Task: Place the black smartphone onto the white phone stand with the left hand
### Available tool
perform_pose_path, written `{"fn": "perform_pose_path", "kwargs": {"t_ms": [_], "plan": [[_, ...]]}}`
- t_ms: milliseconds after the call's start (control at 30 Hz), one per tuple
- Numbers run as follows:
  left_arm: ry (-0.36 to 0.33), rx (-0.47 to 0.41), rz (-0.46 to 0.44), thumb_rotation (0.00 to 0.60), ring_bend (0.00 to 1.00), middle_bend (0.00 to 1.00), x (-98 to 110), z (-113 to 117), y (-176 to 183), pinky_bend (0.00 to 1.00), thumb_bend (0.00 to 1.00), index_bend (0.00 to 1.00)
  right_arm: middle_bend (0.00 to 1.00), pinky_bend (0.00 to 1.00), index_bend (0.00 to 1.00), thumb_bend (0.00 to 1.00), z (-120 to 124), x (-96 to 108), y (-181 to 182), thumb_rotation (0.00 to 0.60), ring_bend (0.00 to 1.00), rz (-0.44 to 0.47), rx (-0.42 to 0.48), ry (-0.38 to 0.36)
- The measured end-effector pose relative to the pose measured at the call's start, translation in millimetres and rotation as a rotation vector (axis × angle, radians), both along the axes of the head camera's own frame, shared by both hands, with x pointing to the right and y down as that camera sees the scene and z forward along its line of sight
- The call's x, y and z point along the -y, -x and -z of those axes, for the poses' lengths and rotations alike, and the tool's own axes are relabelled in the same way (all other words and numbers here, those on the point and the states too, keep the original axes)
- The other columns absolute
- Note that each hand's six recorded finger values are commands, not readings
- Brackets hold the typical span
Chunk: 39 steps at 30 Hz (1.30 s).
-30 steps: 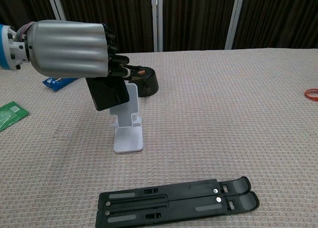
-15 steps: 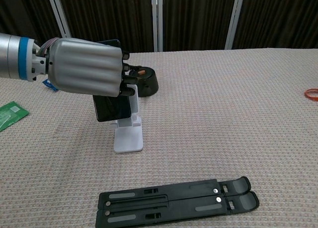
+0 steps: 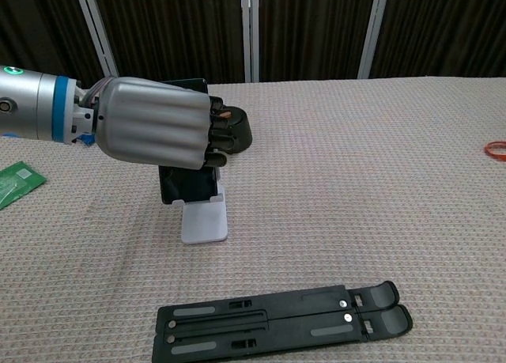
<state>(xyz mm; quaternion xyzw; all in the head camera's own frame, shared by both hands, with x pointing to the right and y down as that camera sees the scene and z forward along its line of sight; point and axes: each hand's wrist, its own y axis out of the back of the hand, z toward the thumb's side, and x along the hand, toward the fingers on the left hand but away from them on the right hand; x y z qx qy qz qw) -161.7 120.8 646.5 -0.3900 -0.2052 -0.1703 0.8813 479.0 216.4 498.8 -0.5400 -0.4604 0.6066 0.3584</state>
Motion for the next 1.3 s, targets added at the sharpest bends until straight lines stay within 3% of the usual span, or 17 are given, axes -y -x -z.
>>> {"fn": "perform_pose_path", "kwargs": {"t_ms": [133, 433, 567, 700, 833, 1033, 1167, 1300], "plan": [[-0.019, -0.001, 0.002, 0.600, 0.01, 0.00, 1, 0, -1, 0.28, 0.00, 0.02, 0.00, 0.00, 0.00, 0.00, 0, 0, 0, 0.600, 0.00, 0.002, -0.001, 0.002], [-0.032, -0.054, 0.013, 0.600, 0.00, 0.00, 5, 14, -3, 0.24, 0.00, 0.00, 0.00, 0.00, 0.00, 0.00, 0, 0, 2, 0.600, 0.00, 0.006, 0.001, 0.003], [-0.024, -0.155, 0.074, 0.600, 0.00, 0.00, 13, 35, -9, 0.19, 0.00, 0.00, 0.00, 0.00, 0.00, 0.00, -1, -1, 2, 0.600, 0.00, 0.009, 0.002, 0.006], [-0.009, -0.296, 0.194, 0.600, 0.00, 0.00, 27, 63, -9, 0.03, 0.00, 0.00, 0.00, 0.00, 0.00, 0.00, 0, -1, 4, 0.600, 0.00, 0.011, 0.008, 0.005], [0.054, -0.401, 0.420, 0.600, 0.00, 0.00, 38, 82, 8, 0.00, 0.00, 0.00, 0.00, 0.00, 0.00, 0.00, 3, -2, 5, 0.600, 0.00, 0.015, 0.019, -0.002], [0.226, -0.549, 0.944, 0.600, 0.00, 0.00, 32, 99, 78, 0.00, 0.00, 0.00, 0.00, 0.00, 0.00, 0.00, 4, -4, 7, 0.600, 0.00, 0.026, 0.026, -0.003], [0.279, -0.606, 1.289, 0.600, 0.00, 0.00, 6, 99, 153, 0.00, 0.00, 0.00, 0.00, 0.00, 0.00, 0.00, 4, -4, 11, 0.600, 0.00, 0.040, 0.026, -0.001], [0.327, -0.647, 1.529, 0.600, 0.00, 0.00, -36, 98, 212, 0.00, 0.00, 0.00, 0.00, 0.00, 0.00, 0.00, 3, -5, 16, 0.600, 0.00, 0.056, 0.020, -0.002]]}}
